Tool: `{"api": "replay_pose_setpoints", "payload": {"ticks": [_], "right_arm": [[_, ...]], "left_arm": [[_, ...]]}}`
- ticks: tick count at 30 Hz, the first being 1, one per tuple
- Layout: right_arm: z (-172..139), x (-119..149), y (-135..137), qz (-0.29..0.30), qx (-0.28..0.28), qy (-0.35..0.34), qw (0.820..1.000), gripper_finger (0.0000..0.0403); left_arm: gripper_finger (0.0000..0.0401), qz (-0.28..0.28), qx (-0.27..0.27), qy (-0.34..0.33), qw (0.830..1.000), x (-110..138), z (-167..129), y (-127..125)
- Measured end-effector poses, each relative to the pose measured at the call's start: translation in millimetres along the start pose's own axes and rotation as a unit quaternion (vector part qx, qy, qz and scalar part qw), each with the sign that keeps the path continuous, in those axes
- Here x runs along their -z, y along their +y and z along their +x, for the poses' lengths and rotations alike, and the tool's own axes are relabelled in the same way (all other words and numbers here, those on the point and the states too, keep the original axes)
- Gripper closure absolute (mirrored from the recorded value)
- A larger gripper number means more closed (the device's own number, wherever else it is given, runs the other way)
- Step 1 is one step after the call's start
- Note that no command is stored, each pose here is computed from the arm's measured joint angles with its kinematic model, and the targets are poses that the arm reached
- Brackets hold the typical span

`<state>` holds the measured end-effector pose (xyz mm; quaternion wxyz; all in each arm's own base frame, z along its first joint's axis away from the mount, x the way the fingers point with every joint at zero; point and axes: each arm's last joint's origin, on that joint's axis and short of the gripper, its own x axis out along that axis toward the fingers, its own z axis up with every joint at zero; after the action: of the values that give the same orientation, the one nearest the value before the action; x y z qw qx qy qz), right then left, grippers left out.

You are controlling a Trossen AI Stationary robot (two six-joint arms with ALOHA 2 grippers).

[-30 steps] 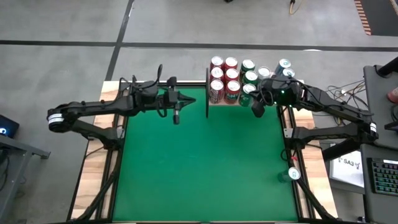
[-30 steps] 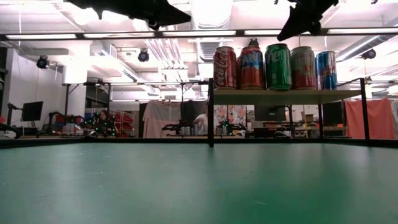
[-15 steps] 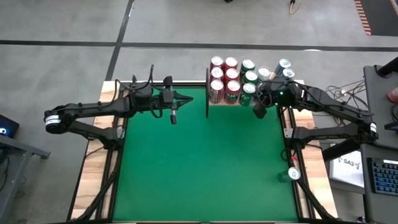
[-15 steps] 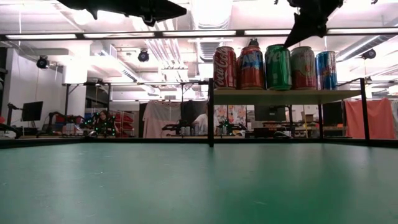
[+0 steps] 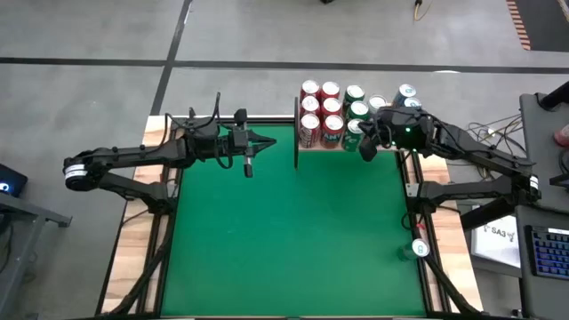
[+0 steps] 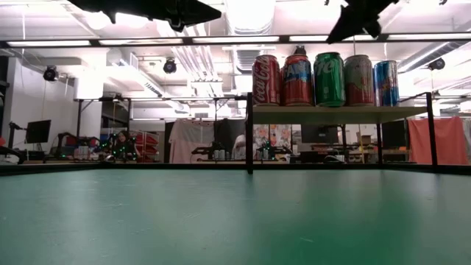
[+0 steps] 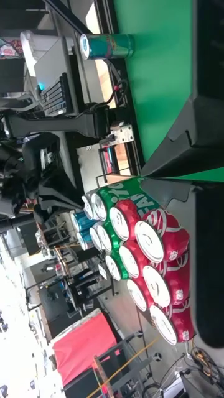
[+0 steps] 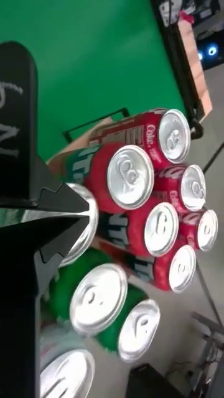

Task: Place canned beverage on shelf
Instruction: Put the green soda can on the shelf aligned with the other green soda cans

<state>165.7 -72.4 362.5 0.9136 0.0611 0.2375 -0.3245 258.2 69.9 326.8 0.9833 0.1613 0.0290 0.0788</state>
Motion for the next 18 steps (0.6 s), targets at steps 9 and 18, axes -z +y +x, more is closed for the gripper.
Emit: {"api": "replay_pose_setpoints", "payload": {"ticks": [9,18], "right_arm": [[33,1,10,-0.018,0.002,0.042,0.999,0.039],[27,2,8,-0.04,-0.001,0.043,0.998,0.039]], "left_arm": [[0.0401,-0.001,0.003,0.01,1.0,4,2,-1],[0.0401,-0.001,0.003,0.01,1.0,4,2,-1]]}}
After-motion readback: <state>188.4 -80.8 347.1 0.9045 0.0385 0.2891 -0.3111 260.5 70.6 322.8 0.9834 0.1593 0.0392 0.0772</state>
